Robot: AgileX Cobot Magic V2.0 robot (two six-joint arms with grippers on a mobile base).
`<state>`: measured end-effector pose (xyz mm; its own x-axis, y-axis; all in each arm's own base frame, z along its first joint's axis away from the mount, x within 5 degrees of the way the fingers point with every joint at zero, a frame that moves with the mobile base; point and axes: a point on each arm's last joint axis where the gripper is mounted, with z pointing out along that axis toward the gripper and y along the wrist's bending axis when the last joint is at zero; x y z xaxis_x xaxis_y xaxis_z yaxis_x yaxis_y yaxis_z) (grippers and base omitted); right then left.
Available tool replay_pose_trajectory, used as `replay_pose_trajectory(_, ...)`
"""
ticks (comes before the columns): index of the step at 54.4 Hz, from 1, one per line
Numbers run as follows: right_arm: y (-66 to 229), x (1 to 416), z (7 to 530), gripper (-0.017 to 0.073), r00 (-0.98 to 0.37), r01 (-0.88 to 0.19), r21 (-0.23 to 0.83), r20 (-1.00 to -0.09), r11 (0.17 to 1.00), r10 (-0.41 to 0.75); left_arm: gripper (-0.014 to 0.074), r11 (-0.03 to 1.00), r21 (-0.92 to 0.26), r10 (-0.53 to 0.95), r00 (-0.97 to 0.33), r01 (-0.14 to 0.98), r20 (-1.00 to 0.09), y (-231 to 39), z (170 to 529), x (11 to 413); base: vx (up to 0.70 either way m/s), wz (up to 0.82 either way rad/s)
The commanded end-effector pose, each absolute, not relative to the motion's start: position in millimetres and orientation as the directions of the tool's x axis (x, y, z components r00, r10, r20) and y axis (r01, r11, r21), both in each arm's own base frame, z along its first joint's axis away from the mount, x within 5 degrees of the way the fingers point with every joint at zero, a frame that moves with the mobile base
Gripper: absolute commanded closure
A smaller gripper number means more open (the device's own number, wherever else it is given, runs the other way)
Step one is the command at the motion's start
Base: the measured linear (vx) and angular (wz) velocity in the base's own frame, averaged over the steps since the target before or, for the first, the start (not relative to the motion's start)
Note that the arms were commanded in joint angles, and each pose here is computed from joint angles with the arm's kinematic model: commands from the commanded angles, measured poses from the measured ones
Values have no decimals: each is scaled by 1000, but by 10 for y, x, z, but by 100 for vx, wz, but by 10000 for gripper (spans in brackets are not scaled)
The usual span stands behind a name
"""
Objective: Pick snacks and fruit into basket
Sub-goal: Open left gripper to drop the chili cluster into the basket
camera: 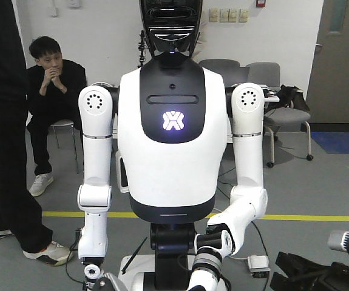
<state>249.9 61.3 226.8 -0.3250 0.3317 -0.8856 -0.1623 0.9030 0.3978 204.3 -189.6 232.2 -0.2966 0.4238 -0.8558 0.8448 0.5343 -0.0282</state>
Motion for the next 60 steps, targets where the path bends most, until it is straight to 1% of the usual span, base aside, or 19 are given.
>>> replay_pose_trajectory(1, 613, 2521, 2478, 568, -211, -218, 391, -914, 894, 347, 493, 574, -26, 294, -235, 819, -927, -1829, 2764, 1972, 0, 0)
replay_pose_trajectory(3, 613, 2521, 2478, 568, -211, -218, 391, -914, 894, 347, 593, 600, -6, 274, -214, 800, -938, -1768, 2868, 1940, 0, 0)
replay_pose_trajectory(4, 613, 2521, 2478, 568, -211, -218, 391, -914, 894, 347, 606, 620, 5, 263, -202, 785, -943, -1726, 2929, 1922, 0, 0)
replay_pose_trajectory(8, 613, 2521, 2478, 568, -211, -218, 391, -913, 894, 348, 605, 703, 6, 198, -187, 711, -962, -1558, 3135, 1853, 0, 0)
replay_pose_trajectory(11, 613, 2521, 2478, 568, -211, -218, 391, -913, 894, 348, 605, 779, -12, 122, -169, 627, -978, -1373, 3325, 1764, 0, 0)
replay_pose_trajectory(14, 613, 2521, 2478, 568, -211, -217, 392, -913, 894, 349, 604, 816, -31, 66, -146, 578, -987, -1246, 3453, 1683, 0, 0)
replay_pose_trajectory(19, 613, 2521, 2478, 568, -211, -217, 392, -913, 894, 349, 604, 859, -54, -22, -68, 509, -997, -999, 3687, 1484, 0, 0)
replay_pose_trajectory(23, 613, 2521, 2478, 568, -211, -217, 392, -913, 894, 349, 604, 867, -62, -73, 3, 495, -997, -843, 3835, 1309, 0, 0)
replay_pose_trajectory(28, 613, 2521, 2478, 568, -211, -217, 392, -913, 894, 349, 603, 858, -56, -118, 90, 510, -989, -692, 3968, 1090, 0, 0)
replay_pose_trajectory(36, 613, 2521, 2478, 568, -211, -217, 392, -913, 894, 349, 603, 857, -58, -165, 165, 513, -972, -507, 4007, 847, 0, 0)
replay_pose_trajectory(44, 613, 2521, 2478, 568, -211, -217, 392, -913, 894, 349, 603, 855, -65, -199, 211, 515, -957, -401, 4047, 709, 0, 0)
replay_pose_trajectory(51, 613, 2521, 2478, 568, -211, -217, 392, -913, 894, 349, 603, 854, -67, -213, 228, 516, -950, -361, 4065, 656, 0, 0)
replay_pose_trajectory(57, 613, 2521, 2478, 568, -211, -217, 392, -913, 894, 349, 603, 853, -63, -210, 231, 518, -950, -362, 4067, 652, 0, 0)
replay_pose_trajectory(60, 613, 2521, 2478, 568, -211, -217, 392, -913, 894, 349, 603, 870, -37, -180, 246, 492, -952, -346, 4063, 663, 0, 0)
